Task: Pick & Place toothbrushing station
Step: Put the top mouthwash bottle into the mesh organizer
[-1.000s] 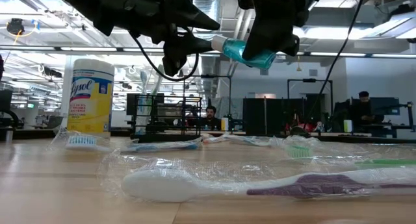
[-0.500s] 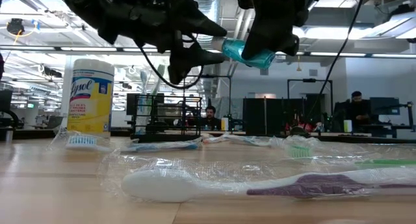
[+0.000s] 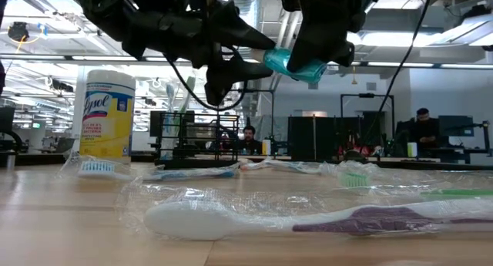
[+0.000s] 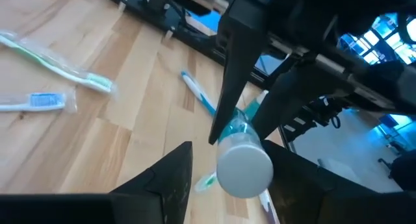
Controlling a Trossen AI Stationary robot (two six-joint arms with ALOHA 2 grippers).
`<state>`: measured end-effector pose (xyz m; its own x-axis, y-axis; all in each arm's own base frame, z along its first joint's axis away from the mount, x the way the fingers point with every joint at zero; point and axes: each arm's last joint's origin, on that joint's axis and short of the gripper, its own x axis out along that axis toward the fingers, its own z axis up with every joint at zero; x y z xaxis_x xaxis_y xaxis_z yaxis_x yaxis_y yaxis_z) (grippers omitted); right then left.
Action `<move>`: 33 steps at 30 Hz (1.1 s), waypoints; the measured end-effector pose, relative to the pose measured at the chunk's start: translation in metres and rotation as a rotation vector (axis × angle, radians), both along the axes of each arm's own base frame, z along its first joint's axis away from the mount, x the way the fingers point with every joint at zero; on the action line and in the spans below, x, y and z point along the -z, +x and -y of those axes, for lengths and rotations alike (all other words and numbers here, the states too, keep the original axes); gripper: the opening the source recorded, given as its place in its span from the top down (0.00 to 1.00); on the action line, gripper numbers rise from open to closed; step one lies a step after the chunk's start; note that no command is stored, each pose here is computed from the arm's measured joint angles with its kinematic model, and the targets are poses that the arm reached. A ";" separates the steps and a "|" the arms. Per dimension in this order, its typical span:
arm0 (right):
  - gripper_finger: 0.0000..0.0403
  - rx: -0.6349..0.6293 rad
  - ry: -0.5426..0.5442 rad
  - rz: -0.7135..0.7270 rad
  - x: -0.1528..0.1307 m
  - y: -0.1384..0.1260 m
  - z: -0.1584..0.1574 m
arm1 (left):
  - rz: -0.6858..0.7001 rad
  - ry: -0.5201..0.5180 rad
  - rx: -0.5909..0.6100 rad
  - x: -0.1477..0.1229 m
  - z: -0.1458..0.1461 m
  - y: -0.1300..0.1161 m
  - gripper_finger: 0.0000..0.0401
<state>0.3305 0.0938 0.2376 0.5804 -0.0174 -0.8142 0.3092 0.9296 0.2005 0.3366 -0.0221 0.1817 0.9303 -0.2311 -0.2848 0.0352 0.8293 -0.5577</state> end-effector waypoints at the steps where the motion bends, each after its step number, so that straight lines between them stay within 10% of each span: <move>1: 0.84 0.000 0.000 0.000 0.000 0.000 0.000 | -0.002 0.000 0.002 0.001 0.000 0.002 0.57; 33: 0.83 -0.019 -0.014 -0.001 0.000 0.000 0.000 | 0.003 -0.013 0.069 0.000 0.003 0.012 0.78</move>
